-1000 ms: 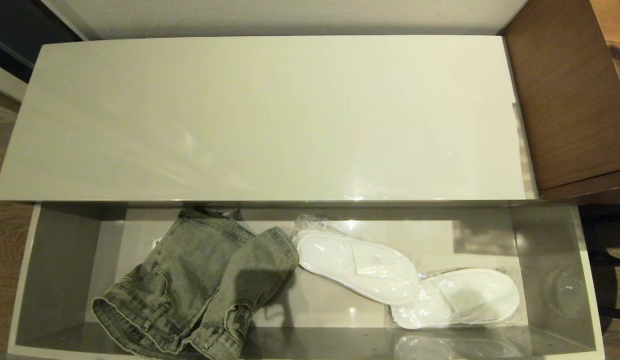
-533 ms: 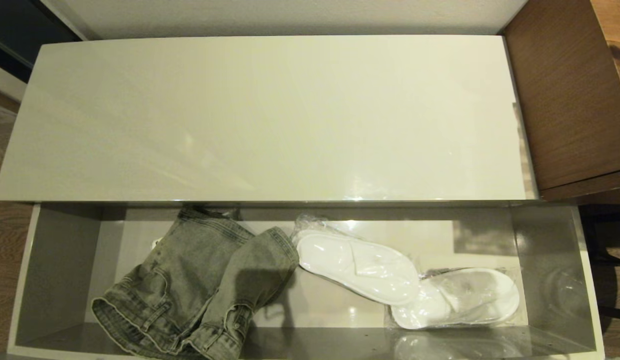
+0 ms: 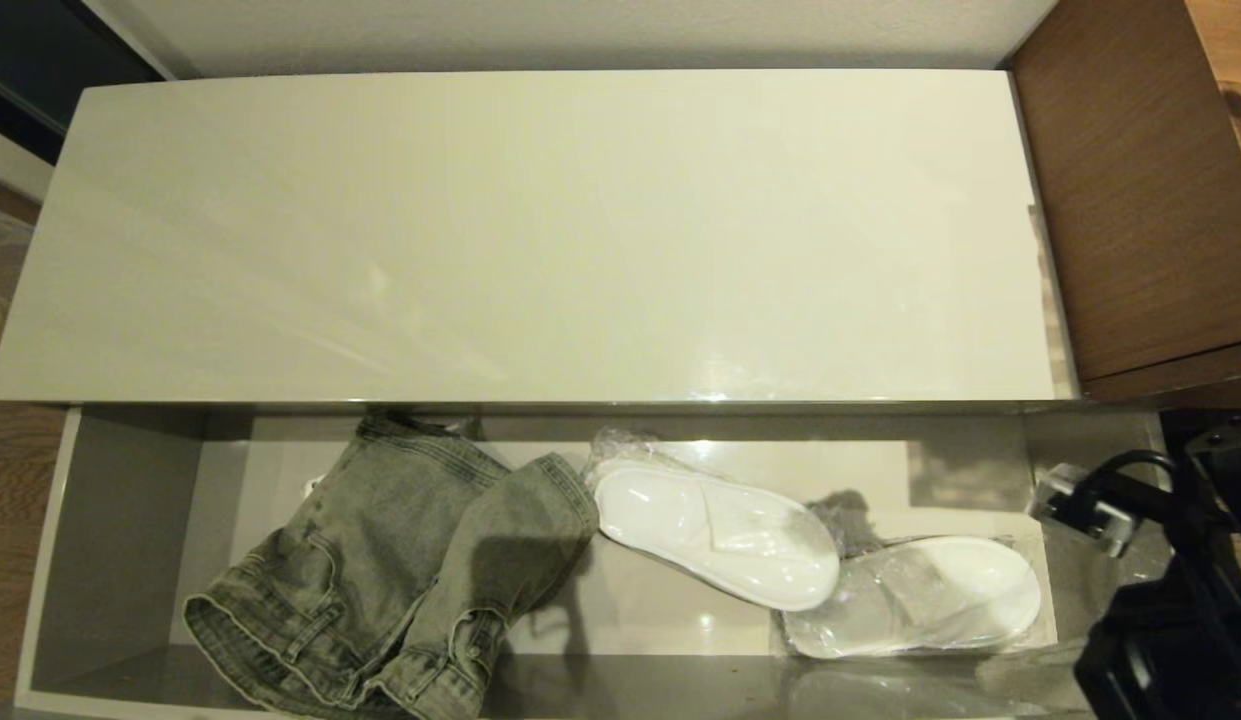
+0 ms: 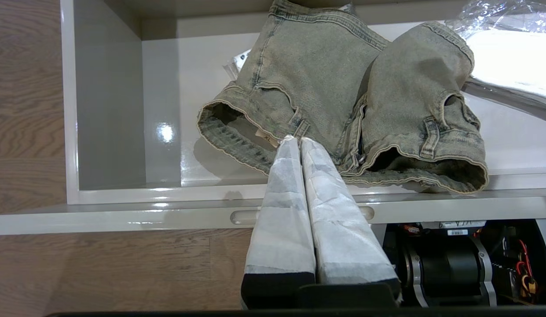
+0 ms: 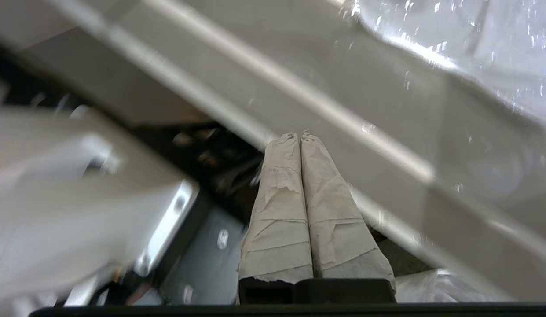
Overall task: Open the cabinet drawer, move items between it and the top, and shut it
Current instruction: Take out the disposable slippers from the drawer
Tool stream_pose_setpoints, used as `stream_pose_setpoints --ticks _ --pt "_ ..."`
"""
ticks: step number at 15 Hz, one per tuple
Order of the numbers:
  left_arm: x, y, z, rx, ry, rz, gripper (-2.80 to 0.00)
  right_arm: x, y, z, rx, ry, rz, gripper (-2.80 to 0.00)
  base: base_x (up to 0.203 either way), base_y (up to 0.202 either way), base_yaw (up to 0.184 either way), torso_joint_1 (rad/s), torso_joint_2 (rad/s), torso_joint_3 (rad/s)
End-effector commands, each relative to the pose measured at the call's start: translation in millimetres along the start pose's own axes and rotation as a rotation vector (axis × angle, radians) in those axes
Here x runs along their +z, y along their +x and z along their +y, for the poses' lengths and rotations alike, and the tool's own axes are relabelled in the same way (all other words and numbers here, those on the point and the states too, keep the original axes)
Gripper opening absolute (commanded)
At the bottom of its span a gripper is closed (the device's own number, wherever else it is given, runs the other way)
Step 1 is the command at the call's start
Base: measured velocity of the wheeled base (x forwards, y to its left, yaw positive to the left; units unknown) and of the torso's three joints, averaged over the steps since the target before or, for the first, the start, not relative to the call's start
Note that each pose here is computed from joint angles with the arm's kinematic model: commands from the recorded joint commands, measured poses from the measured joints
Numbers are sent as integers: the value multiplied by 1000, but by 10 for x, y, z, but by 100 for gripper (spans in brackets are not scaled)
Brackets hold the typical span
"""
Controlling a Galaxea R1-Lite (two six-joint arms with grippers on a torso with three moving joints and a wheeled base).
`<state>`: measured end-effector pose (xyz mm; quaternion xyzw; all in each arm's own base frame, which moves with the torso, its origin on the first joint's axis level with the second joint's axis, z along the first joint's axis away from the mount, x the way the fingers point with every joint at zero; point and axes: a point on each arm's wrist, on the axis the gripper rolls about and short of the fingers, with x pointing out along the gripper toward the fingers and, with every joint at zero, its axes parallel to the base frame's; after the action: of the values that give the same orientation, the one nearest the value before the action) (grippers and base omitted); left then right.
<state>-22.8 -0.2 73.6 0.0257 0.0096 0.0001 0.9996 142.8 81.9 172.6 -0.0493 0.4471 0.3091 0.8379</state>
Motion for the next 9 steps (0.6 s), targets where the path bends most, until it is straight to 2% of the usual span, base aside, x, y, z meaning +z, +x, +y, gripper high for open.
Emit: stream_pose_setpoints --ticks 1,3,5,7,9 --pt "0 1 0 1 1 1 -280 106 429 106 -30 -11 23 -280 0 0 0 0 0 0" --pt "0 0 0 -1 1 1 -280 92 567 162 -38 -21 15 -280 0 0 0 0 0 0" --pt "0 1 0 1 1 1 -280 84 677 172 -86 -34 -12 -280 0 0 0 0 0 0" --pt "0 1 0 1 1 1 -280 96 843 201 -118 -51 -66 -280 0 0 0 0 0 0" --pt "0 1 0 1 1 1 -280 37 985 282 -162 -86 -33 -280 0 0 0 0 0 0"
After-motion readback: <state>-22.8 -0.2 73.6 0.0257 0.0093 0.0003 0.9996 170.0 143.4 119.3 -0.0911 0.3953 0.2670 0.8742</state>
